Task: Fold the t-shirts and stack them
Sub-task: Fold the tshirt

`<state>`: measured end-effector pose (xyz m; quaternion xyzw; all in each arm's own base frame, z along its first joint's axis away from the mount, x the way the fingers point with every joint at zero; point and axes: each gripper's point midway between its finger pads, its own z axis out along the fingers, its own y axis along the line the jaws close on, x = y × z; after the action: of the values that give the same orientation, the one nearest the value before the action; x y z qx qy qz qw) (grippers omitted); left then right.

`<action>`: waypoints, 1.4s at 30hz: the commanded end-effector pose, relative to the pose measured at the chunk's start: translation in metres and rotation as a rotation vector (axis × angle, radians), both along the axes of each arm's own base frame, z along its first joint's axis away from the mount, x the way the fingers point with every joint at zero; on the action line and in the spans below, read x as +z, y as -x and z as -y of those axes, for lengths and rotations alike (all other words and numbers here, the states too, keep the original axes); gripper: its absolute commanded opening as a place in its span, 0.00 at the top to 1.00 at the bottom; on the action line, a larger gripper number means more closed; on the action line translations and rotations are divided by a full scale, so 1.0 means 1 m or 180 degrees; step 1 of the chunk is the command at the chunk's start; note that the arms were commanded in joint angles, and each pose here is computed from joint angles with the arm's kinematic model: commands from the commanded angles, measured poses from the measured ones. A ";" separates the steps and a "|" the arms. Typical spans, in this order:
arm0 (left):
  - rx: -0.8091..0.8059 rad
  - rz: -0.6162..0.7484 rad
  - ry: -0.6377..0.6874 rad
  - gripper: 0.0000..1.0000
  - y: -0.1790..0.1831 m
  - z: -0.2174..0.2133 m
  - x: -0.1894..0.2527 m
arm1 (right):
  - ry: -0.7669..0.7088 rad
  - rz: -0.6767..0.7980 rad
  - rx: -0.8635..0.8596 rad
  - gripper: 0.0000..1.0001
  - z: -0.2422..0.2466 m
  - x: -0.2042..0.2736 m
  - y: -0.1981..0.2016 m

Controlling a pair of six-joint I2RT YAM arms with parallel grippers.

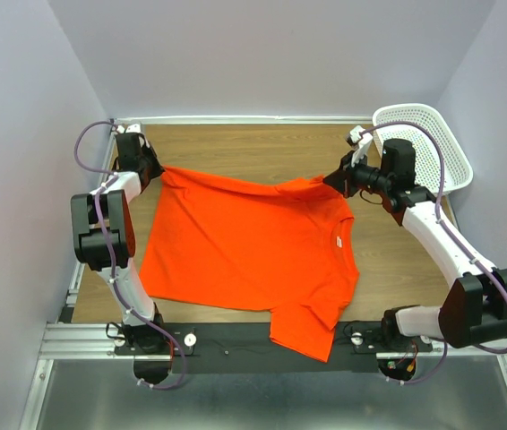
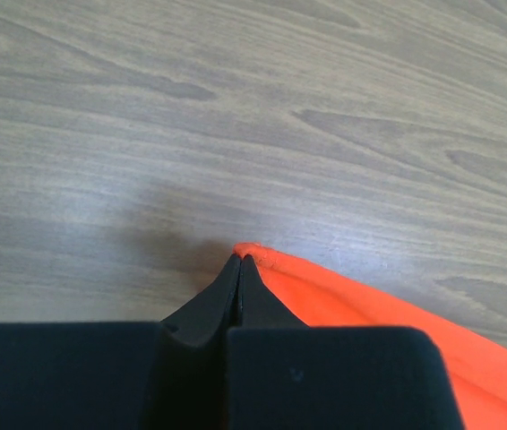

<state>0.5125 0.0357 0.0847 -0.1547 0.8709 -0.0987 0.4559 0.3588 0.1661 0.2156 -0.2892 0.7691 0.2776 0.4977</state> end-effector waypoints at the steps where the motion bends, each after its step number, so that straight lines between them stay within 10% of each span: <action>1: 0.0078 0.0089 -0.0141 1.00 0.006 -0.011 0.017 | 0.0049 0.0000 -0.0023 0.99 0.004 -0.002 0.006; 42: 0.0025 0.0087 -0.0282 1.00 0.042 -0.009 0.028 | 0.0235 -0.0163 -0.0412 0.99 0.023 -0.021 -0.009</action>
<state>0.4761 0.0409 0.0987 -0.1417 0.8734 -0.0657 0.4614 0.3678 0.1484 0.2042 -0.2576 0.7974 0.2301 0.4947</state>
